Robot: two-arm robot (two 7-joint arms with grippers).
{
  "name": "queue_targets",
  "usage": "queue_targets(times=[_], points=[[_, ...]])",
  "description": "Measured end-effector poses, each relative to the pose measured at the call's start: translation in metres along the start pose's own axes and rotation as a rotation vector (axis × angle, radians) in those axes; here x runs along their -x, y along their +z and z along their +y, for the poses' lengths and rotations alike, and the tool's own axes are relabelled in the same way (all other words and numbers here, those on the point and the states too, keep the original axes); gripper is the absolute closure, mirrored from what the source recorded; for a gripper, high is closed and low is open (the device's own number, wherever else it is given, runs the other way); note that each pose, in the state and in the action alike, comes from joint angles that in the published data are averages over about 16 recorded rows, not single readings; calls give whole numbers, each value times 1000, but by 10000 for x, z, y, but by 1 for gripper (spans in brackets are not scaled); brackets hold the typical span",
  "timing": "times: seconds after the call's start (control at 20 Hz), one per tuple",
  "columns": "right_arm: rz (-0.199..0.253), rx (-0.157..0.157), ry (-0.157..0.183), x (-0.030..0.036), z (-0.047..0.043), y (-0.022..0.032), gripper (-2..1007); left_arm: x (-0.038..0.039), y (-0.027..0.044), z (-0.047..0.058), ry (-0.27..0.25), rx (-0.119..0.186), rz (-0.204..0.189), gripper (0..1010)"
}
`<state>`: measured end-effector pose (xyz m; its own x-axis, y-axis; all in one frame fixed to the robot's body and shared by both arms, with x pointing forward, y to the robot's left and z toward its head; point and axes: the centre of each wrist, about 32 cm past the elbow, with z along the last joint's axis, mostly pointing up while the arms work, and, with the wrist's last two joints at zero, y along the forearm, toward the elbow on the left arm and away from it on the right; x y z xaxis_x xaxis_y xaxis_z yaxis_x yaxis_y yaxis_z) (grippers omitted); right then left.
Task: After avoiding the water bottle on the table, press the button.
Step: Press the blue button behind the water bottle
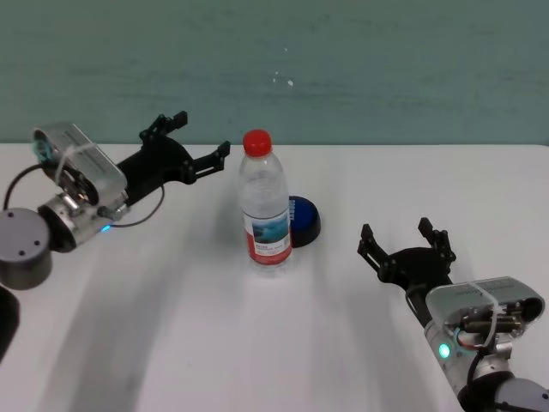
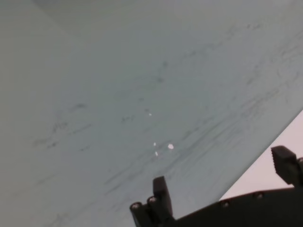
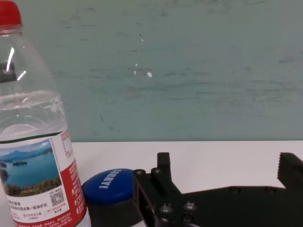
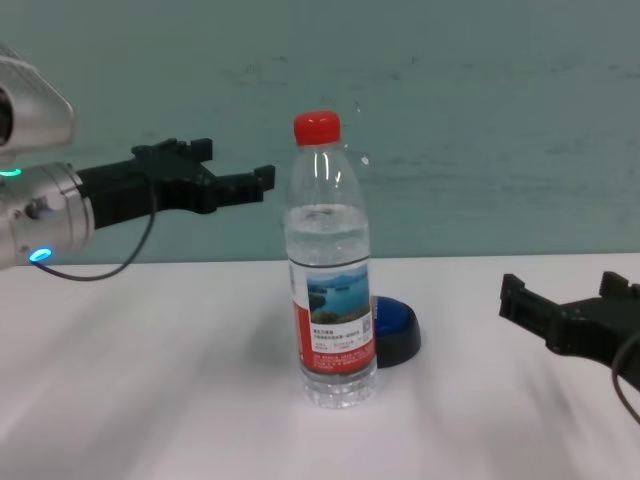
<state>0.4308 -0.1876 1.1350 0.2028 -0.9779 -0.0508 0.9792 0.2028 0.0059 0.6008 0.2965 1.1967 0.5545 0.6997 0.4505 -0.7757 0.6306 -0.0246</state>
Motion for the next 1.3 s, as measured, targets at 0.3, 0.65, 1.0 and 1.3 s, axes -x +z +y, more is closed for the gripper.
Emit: queue_targets(times=[0.3,0.65,1.0,1.3], points=[[0,0,0,0,0,0,2,98,-51,-52,-10,-4,1,10],[0,0,0,0,0,0,2,198,-135,-15,-13,-10,13,10],[0,0,0,0,0,0,2,307,-230,66,-10,-18,30,10],[0,0,0,0,0,0,2,379,-308,147,-7,-33,40,10]])
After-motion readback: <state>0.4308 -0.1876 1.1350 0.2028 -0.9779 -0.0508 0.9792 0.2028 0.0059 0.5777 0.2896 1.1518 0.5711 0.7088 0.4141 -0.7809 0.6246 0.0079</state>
